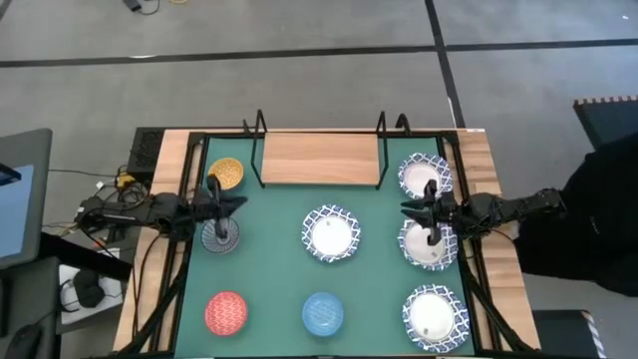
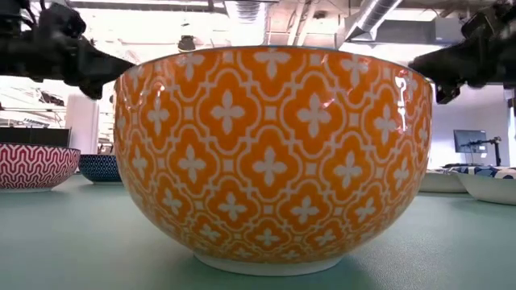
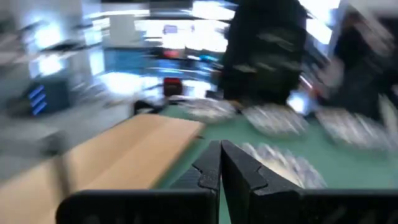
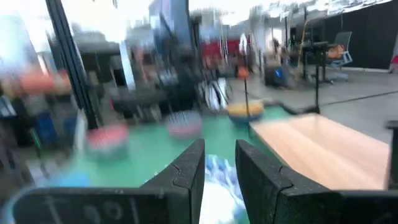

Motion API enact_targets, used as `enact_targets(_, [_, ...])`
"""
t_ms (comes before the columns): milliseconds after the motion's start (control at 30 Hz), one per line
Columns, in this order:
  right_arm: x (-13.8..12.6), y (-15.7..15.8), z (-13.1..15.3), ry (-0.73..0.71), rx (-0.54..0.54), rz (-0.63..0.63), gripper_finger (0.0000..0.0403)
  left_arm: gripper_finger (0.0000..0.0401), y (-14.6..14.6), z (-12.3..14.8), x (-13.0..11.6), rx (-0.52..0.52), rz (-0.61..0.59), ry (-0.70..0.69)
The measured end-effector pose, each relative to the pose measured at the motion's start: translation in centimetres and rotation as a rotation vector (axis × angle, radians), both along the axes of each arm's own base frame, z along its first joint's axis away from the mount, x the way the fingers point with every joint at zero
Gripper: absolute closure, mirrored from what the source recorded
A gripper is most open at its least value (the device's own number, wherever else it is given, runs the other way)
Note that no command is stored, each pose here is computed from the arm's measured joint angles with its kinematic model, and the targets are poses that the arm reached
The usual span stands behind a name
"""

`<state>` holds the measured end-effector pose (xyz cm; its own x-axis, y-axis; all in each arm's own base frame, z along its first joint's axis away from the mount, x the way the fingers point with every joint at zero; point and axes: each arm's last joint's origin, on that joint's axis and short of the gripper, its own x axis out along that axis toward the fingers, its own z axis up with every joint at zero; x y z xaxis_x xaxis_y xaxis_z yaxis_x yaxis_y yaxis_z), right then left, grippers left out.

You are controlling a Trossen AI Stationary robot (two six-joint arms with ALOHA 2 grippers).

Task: Place and stack bowls onto a shelf
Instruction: Put the small yellow bowl on the shelf

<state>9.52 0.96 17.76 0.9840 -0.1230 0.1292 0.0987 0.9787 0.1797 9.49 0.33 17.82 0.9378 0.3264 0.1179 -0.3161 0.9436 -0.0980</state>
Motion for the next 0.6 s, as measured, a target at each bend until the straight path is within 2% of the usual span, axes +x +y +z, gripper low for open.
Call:
enact_targets(133, [-0.5,-0.1,2.0,-0.241,0.249,0.047,0.0287,0.0381,0.4,1.1,-0.6,-0.269,0.121,-0.059])
enact_targets(200, [-0.9,-0.2,2.9,-0.348,0.348,0.074,0.0287,0.0365,0.6,2.4,-1.2,-0.363,0.176,-0.108])
enact_targets(267, [-1.2,-0.5,3.7,-0.408,0.416,0.012,0.0287,0.0349,0.9,3.4,-1.7,-0.427,0.245,-0.127])
enact_targets(333, [-1.4,-0.7,4.2,-0.437,0.49,-0.035,0.0287,0.0336,1.0,4.6,-2.0,-0.447,0.304,-0.144])
enact_targets(400, [-1.6,-0.8,4.7,-0.447,0.494,-0.034,0.0287,0.0328,1.1,6.0,-2.1,-0.444,0.354,-0.152])
enact_targets(467, [-1.4,-0.7,4.6,-0.41,0.487,-0.041,0.0287,0.0321,1.1,7.1,-1.8,-0.421,0.391,-0.106])
enact_targets(600, [-0.7,-0.5,4.1,-0.302,0.563,-0.027,0.0287,0.0305,1.1,9.4,-0.5,-0.374,0.461,0.002])
